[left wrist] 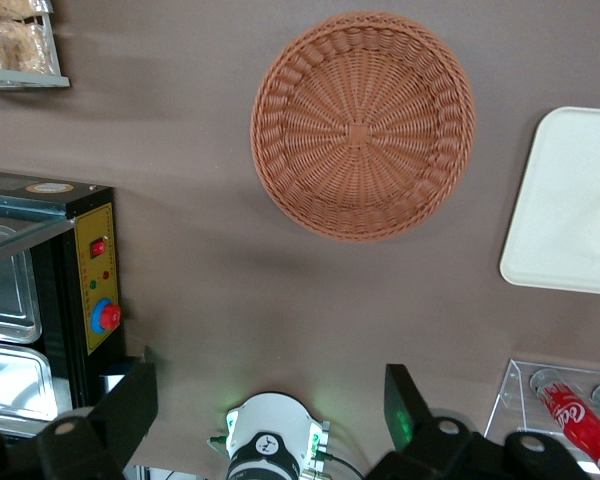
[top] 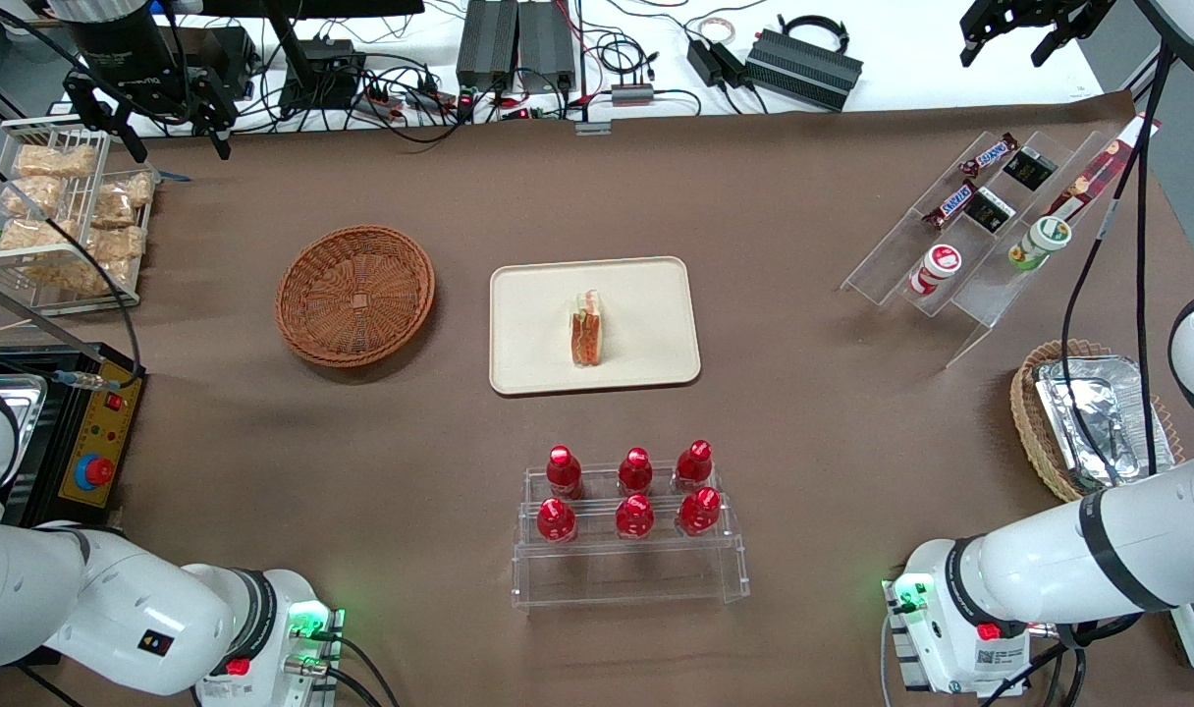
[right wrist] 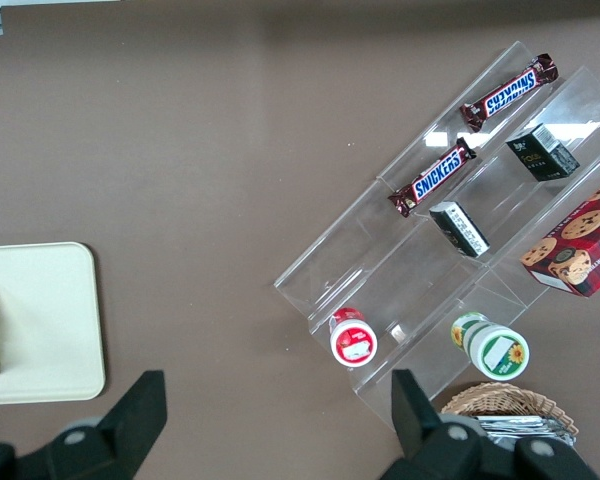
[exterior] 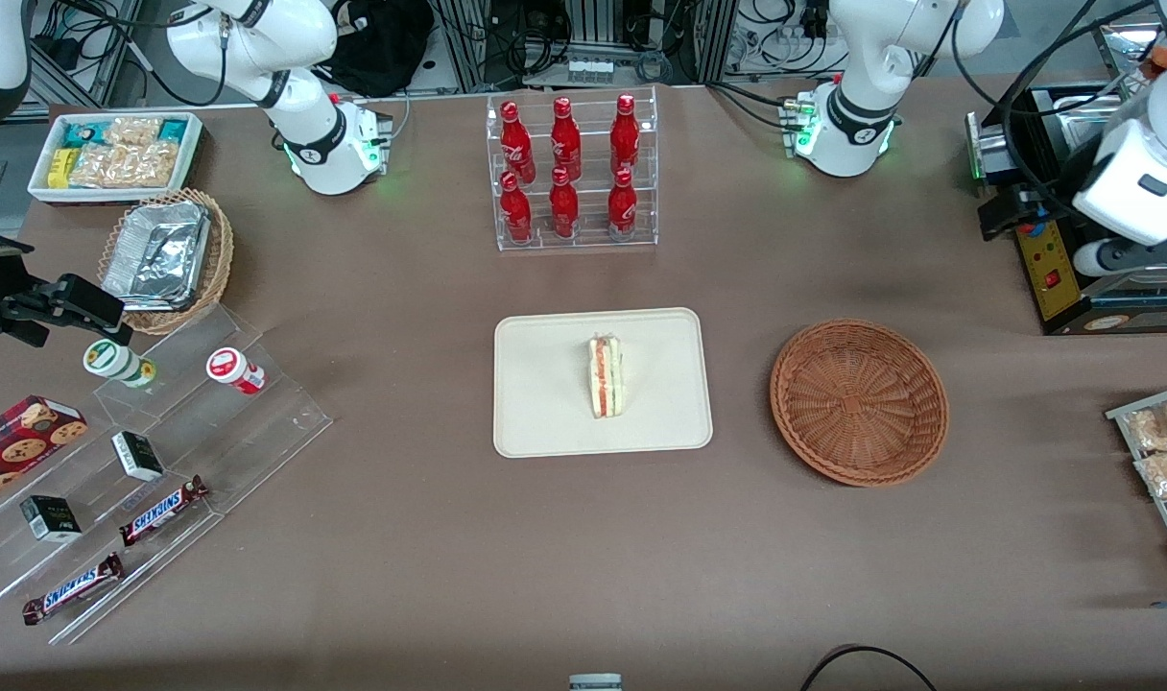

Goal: Place sandwich from basket to tray

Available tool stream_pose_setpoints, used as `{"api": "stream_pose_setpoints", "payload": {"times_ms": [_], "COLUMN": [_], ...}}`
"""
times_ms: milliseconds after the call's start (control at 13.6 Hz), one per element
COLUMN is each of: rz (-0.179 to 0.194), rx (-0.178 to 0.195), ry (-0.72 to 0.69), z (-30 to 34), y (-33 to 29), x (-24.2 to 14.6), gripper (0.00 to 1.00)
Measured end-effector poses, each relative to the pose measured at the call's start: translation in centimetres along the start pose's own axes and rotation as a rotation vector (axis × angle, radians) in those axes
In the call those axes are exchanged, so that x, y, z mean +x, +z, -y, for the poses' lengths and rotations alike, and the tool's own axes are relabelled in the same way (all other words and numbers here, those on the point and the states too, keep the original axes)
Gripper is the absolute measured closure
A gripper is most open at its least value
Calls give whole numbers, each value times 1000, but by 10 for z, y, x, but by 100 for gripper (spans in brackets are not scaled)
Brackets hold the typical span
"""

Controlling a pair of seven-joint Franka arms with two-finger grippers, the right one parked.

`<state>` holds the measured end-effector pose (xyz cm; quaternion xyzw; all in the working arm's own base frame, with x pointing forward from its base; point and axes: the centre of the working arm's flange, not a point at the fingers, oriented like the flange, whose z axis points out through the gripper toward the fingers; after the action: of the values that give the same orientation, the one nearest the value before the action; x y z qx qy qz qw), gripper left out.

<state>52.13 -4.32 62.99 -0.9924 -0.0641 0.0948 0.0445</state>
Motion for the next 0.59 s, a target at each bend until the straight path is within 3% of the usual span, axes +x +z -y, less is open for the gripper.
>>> {"api": "stream_pose_setpoints", "payload": {"times_ms": [590], "rz": [-39], "rx": [-9], "ry": [63], "z": [12], "y": [-14], "x": [5], "gripper": [0]}}
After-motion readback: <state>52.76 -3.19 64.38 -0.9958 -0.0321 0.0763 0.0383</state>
